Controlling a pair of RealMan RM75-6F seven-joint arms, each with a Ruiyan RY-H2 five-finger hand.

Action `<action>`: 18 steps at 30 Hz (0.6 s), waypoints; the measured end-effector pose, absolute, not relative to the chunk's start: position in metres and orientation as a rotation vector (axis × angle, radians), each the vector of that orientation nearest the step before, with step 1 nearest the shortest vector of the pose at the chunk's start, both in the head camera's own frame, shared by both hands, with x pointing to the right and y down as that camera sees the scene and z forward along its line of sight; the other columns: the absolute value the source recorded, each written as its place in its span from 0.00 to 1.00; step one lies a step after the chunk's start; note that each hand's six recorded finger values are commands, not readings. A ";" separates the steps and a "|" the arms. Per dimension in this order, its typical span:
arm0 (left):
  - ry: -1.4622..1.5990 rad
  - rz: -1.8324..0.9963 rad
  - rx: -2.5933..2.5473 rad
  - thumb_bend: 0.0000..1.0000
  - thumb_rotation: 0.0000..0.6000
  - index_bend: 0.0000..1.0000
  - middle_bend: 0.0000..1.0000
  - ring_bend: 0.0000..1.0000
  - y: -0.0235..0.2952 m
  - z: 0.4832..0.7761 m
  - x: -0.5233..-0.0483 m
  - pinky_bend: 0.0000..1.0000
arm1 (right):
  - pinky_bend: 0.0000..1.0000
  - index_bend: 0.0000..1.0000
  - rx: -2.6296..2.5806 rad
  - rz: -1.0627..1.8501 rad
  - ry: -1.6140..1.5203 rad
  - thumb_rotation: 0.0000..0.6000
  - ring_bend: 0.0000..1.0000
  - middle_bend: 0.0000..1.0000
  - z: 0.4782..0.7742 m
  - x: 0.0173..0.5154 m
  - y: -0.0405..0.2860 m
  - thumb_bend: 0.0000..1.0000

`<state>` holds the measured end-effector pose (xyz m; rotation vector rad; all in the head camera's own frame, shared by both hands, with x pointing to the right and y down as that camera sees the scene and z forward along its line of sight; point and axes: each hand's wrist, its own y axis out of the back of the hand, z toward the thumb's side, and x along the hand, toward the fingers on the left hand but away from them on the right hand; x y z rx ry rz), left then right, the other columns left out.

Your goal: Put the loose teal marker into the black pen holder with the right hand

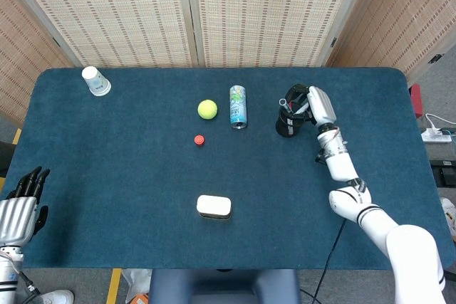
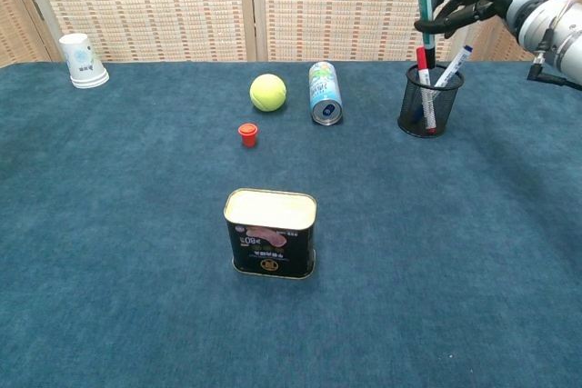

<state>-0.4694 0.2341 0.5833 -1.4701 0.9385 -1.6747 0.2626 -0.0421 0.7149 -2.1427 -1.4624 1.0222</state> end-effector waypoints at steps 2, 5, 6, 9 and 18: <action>0.940 -1.669 -1.459 0.45 1.00 0.04 0.00 0.07 0.234 0.582 -0.469 0.35 | 0.49 0.66 -2.150 1.036 -1.468 1.00 0.42 0.45 0.719 0.265 -0.043 0.20; 0.939 -1.664 -1.444 0.45 1.00 0.04 0.00 0.07 0.234 0.582 -0.468 0.35 | 0.49 0.66 -2.157 1.057 -1.469 1.00 0.42 0.45 0.725 0.267 -0.043 0.20; 0.939 -1.663 -1.440 0.45 1.00 0.04 0.00 0.07 0.234 0.582 -0.467 0.35 | 0.49 0.66 -2.159 1.063 -1.468 1.00 0.42 0.45 0.727 0.268 -0.043 0.20; 0.937 -1.666 -1.434 0.45 1.00 0.04 0.00 0.07 0.234 0.583 -0.467 0.35 | 0.49 0.66 -2.169 1.083 -1.464 1.00 0.42 0.45 0.733 0.268 -0.041 0.20; 0.943 -1.679 -1.430 0.45 1.00 0.04 0.00 0.07 0.232 0.584 -0.470 0.35 | 0.49 0.65 -2.170 1.138 -1.408 1.00 0.42 0.45 0.747 0.268 -0.031 0.20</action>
